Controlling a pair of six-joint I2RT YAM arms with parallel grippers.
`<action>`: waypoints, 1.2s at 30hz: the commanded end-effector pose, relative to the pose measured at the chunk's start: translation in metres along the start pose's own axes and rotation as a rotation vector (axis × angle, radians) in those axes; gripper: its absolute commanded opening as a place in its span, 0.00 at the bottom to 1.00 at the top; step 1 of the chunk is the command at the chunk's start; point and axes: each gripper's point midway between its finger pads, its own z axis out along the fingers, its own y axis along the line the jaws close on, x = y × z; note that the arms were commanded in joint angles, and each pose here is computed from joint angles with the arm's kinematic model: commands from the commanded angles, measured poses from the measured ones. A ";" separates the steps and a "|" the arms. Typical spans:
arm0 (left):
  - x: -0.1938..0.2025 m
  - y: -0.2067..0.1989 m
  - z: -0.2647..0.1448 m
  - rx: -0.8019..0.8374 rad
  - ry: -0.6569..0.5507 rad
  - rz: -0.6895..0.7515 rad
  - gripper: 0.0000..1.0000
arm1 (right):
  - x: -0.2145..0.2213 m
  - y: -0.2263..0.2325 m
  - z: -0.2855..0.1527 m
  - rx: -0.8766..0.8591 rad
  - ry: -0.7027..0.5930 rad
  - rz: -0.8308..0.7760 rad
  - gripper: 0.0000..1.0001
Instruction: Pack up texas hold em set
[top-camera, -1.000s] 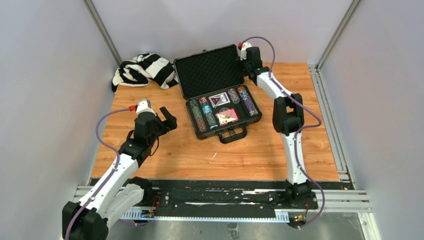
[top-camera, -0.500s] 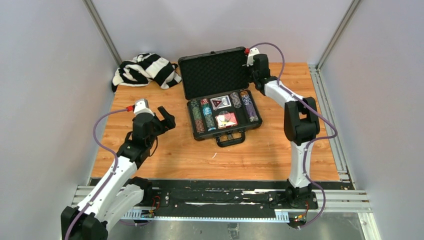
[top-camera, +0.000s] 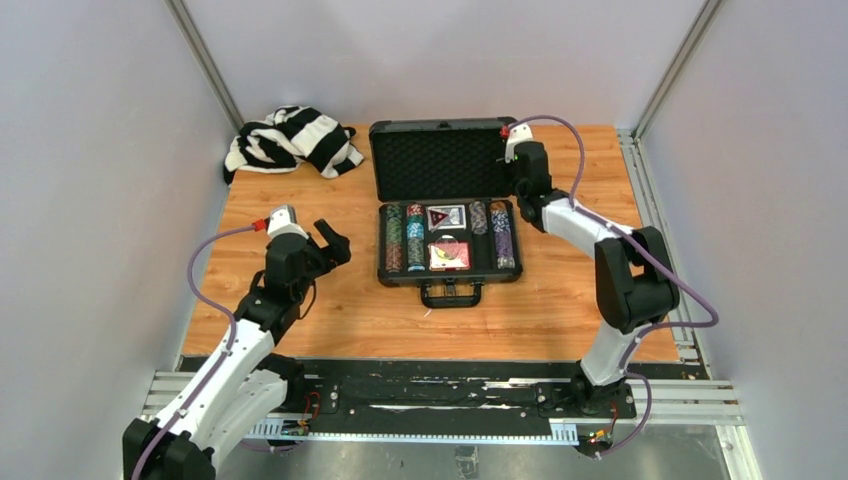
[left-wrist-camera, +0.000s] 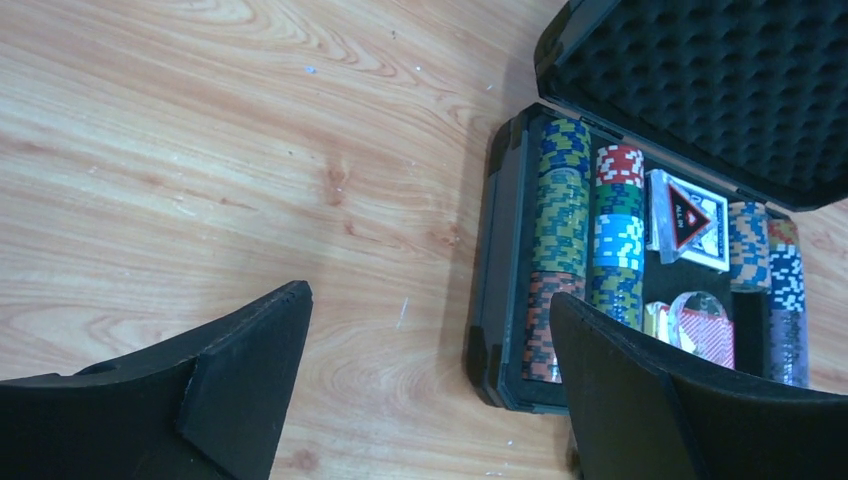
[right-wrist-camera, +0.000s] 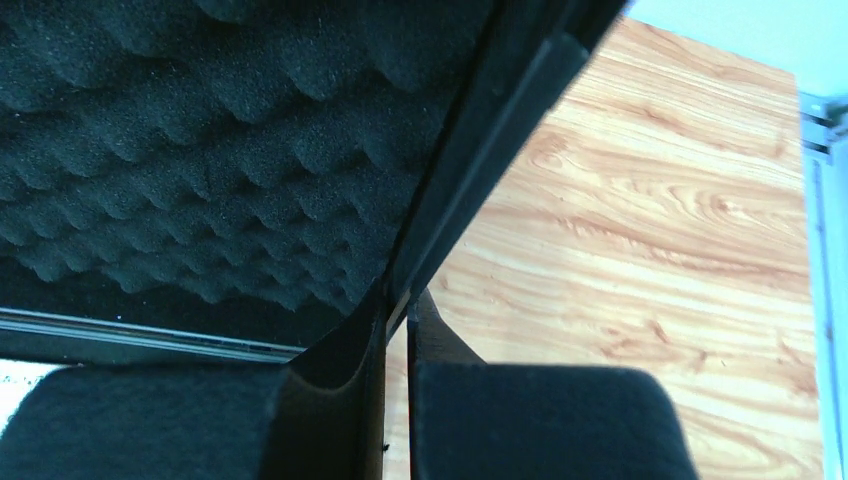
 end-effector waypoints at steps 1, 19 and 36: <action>-0.005 -0.014 0.008 0.051 -0.020 -0.066 0.93 | -0.070 0.016 -0.045 0.053 -0.255 -0.089 0.01; -0.024 -0.028 -0.003 0.089 -0.048 -0.092 0.92 | 0.062 0.084 -0.163 -0.027 -0.152 -0.061 0.44; -0.007 -0.047 -0.001 0.172 0.013 -0.099 0.90 | 0.039 0.136 -0.272 -0.389 -0.272 0.018 0.04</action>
